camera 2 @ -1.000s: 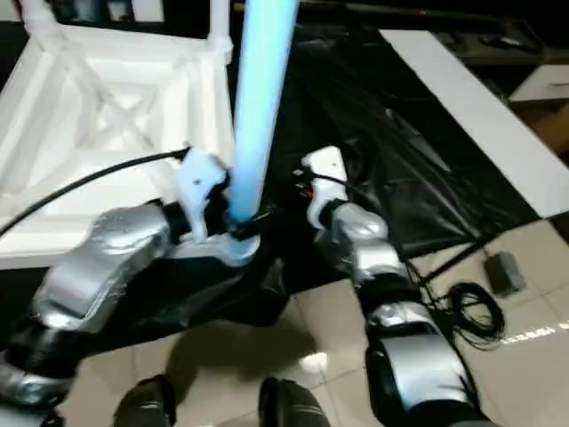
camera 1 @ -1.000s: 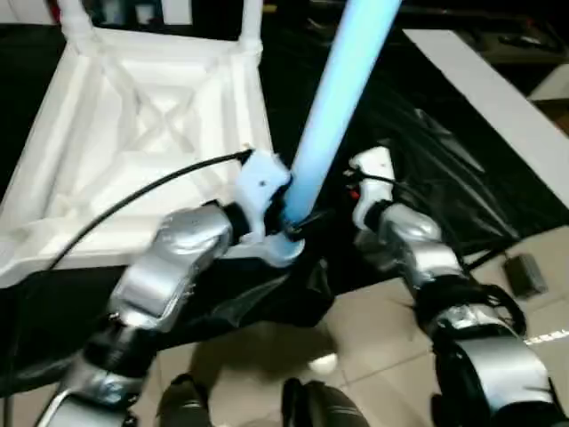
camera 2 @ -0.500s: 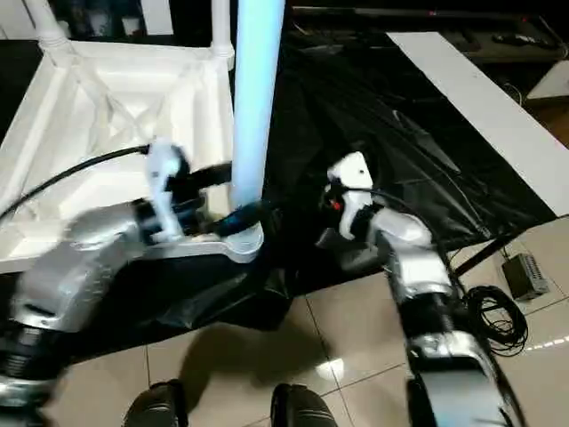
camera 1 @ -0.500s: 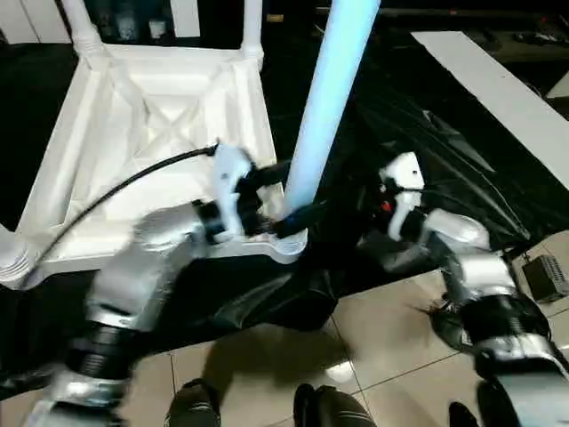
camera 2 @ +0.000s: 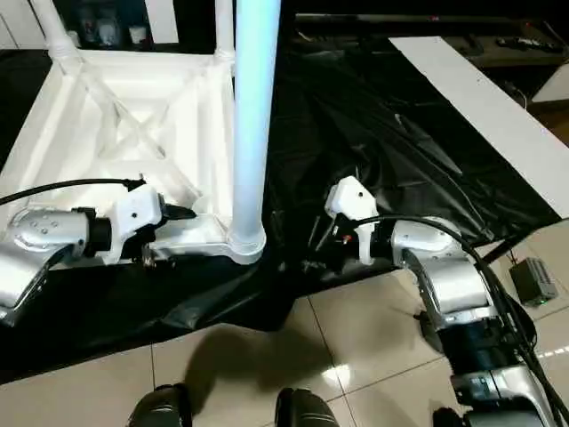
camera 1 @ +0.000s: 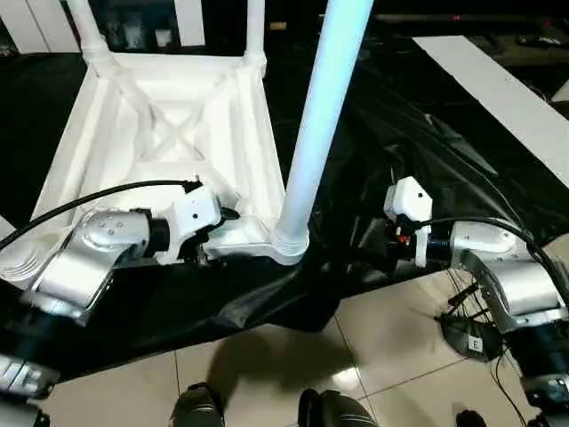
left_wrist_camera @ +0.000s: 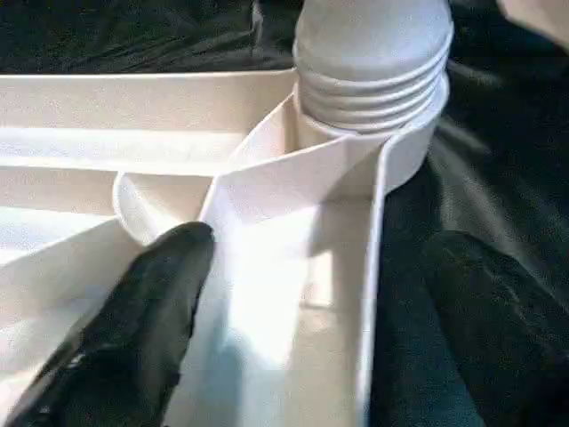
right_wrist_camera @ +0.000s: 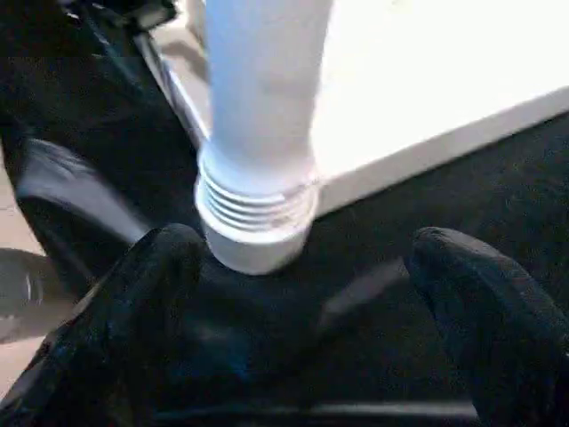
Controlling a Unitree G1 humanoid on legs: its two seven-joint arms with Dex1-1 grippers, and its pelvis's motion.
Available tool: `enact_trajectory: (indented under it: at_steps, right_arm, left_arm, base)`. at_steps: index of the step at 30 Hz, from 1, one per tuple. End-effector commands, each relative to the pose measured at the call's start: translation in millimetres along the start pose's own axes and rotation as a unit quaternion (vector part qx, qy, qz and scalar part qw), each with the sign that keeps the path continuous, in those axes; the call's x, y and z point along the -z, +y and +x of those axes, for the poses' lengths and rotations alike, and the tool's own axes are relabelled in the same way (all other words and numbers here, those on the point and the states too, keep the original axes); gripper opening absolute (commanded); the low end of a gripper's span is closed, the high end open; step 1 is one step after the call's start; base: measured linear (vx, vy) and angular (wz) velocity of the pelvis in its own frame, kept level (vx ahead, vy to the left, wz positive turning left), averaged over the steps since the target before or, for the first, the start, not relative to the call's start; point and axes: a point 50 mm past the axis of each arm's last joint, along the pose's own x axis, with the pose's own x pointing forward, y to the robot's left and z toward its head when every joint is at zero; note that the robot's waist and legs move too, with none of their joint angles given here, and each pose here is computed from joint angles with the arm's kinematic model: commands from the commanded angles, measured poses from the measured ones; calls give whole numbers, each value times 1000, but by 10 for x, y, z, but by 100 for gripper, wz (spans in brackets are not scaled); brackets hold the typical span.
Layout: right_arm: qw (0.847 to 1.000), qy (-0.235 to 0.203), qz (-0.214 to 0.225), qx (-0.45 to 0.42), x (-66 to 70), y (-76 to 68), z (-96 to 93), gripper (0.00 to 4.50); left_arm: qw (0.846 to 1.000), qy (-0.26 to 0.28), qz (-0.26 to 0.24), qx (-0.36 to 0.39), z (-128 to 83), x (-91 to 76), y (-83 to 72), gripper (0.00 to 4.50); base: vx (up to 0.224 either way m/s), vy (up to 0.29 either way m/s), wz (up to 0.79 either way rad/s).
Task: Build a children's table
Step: Rotate table base
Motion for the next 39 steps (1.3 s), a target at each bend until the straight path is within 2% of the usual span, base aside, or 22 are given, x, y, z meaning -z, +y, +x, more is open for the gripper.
enact_trajectory:
  at_steps: [1,4,6,7,12,14,22,29,31,39]
  right_arm:
    - [1000,8,1,-3,4,21,-30,418]
    - [1000,13,5,-5,1,48,-39,418]
    - [1000,14,7,-6,-2,60,-36,418]
    - [1000,15,7,-6,-3,64,-36,418]
    - [999,19,15,-29,-19,137,-71,418]
    - [999,25,14,-34,1,157,-81,418]
    - [998,36,19,-52,40,247,-79,418]
    - [998,40,19,-54,34,266,-64,418]
    - [998,39,18,-54,15,266,-53,418]
    - [997,42,12,-59,-12,239,-32,418]
  left_arm:
    - [1000,3,13,11,36,-10,-15,382]
    - [999,-4,15,37,97,-35,-33,348]
    - [999,-5,10,48,110,-33,-40,342]
    - [999,-5,9,50,112,-32,-41,322]
    - [995,-15,-7,95,91,-46,-57,293]
    - [996,-11,-5,94,91,-35,-42,264]
    - [996,9,-4,93,67,35,62,192]
    - [995,30,-4,96,63,105,68,125]
    - [995,39,-1,97,58,134,62,118]
    - [995,50,1,91,98,210,31,35]
  base:
    - [0,0,0]
    - [0,0,0]
    - [0,0,0]
    - [0,0,0]
    - [0,0,0]
    - [0,0,0]
    - [0,0,0]
    - [0,0,0]
    - [0,0,0]
    - [0,0,0]
